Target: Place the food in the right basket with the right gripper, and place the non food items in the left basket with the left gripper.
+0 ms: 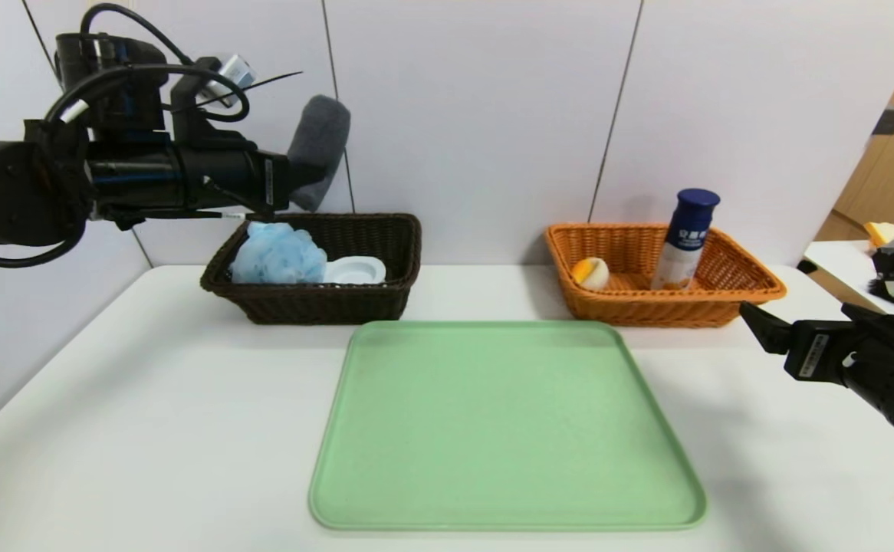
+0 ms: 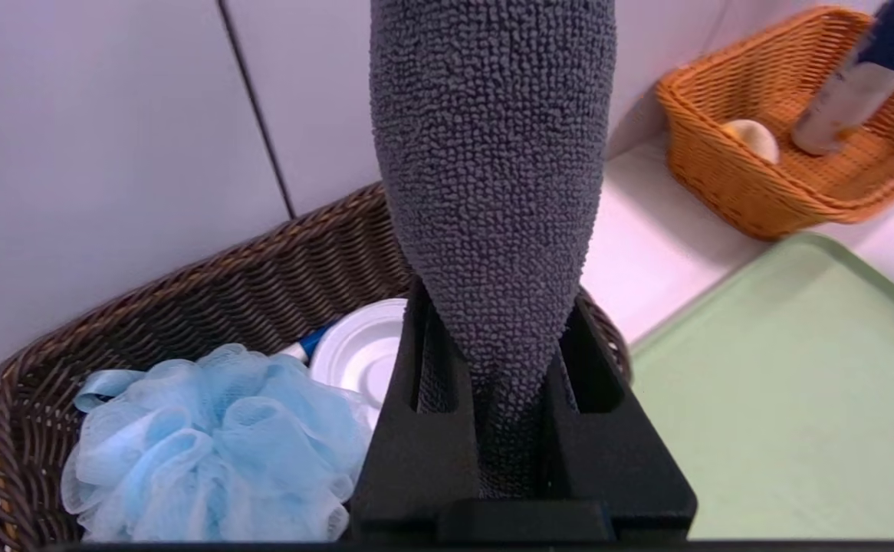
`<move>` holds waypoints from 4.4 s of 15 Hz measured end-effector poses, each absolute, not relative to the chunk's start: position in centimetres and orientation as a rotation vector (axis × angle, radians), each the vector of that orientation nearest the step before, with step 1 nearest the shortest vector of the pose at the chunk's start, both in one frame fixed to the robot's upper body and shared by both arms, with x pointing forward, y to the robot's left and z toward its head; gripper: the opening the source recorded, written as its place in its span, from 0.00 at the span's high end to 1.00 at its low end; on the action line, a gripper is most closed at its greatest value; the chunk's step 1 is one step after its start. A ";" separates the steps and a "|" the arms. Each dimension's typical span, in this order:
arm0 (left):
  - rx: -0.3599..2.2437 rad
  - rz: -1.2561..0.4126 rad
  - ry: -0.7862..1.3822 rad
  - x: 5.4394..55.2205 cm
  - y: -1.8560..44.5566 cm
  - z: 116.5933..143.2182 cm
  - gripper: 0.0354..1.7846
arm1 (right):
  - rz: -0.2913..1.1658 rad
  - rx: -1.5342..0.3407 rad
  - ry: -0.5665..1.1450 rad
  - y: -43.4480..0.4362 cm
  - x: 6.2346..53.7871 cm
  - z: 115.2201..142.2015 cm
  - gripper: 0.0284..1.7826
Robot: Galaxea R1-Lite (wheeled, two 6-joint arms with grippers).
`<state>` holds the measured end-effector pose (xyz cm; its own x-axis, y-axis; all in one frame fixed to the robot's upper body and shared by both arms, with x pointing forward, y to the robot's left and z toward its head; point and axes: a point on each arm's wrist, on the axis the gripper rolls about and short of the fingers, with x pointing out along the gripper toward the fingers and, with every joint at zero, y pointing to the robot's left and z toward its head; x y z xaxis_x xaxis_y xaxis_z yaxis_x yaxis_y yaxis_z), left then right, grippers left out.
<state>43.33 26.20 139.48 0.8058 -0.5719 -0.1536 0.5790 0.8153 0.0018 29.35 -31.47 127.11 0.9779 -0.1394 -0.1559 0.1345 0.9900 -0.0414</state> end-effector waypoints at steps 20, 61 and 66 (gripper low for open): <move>0.148 -0.476 0.304 50.5 23.9 128.8 0.71 | -0.130 -0.028 0.156 -31.4 29.5 127.2 0.05; 0.164 -0.141 -0.070 12.3 33.0 126.6 0.06 | -0.111 -0.128 -0.046 -34.0 8.7 126.0 0.05; 0.104 -0.114 -0.097 10.3 33.0 124.1 0.06 | -0.105 -0.126 -0.077 -34.0 7.6 125.3 0.05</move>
